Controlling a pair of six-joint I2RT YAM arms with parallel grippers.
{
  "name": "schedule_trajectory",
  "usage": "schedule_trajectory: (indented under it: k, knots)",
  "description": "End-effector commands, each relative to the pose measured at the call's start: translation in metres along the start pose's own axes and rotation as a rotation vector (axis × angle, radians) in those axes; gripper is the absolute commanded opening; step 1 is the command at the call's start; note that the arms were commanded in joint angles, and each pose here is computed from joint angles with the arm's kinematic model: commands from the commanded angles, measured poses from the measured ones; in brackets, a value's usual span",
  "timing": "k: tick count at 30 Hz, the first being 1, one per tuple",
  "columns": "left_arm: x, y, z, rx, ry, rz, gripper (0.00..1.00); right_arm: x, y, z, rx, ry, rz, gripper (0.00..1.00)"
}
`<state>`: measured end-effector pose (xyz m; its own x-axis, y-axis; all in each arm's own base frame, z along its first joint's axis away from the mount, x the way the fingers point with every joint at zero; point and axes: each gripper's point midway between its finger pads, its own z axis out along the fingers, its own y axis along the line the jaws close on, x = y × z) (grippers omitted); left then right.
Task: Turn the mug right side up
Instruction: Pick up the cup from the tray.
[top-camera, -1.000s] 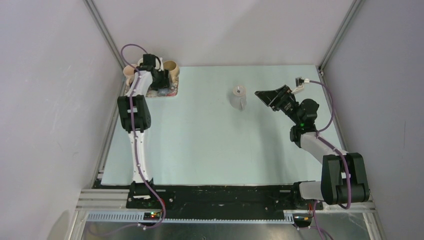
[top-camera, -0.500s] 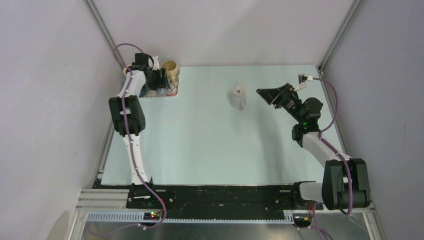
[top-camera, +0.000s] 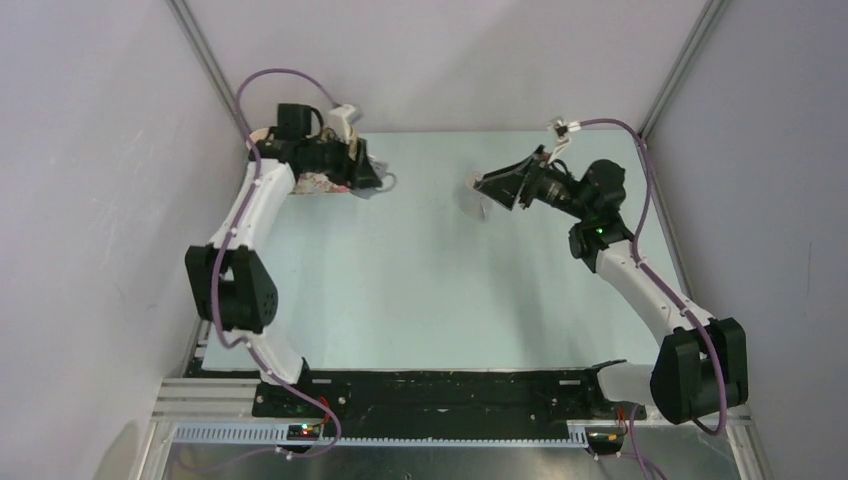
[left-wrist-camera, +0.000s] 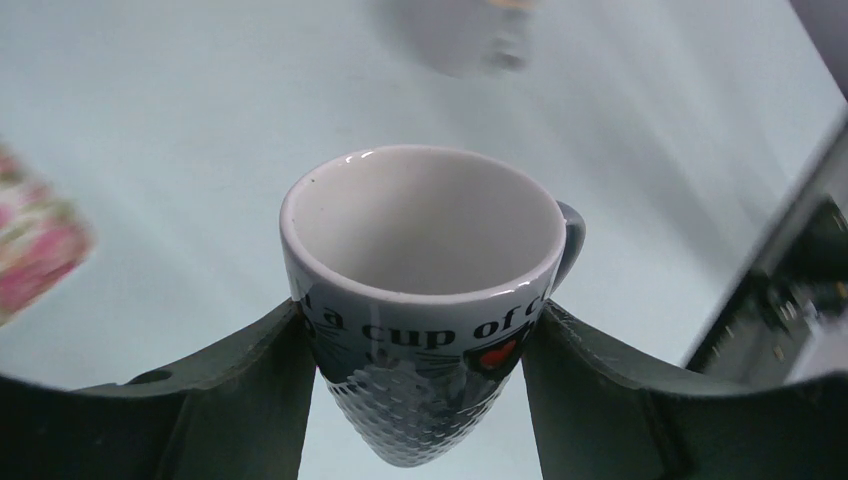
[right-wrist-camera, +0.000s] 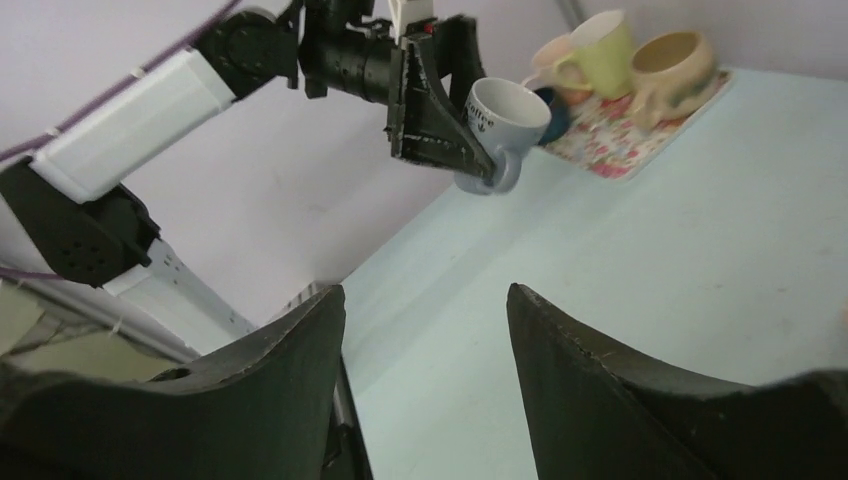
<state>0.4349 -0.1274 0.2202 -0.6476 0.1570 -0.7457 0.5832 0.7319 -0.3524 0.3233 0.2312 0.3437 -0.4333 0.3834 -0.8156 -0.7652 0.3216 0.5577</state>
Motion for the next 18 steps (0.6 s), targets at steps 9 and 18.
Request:
schedule_trajectory:
  k: [9,18]
  knots:
    - [0.029,-0.199,-0.021,0.384,-0.033,0.392,0.0,0.071,0.015,0.036,-0.003,0.246,-0.108,0.62]
    - [0.043,-0.229,-0.026,0.378,-0.043,0.461,0.0,0.102,0.025,0.034,-0.021,0.334,-0.1,0.56]
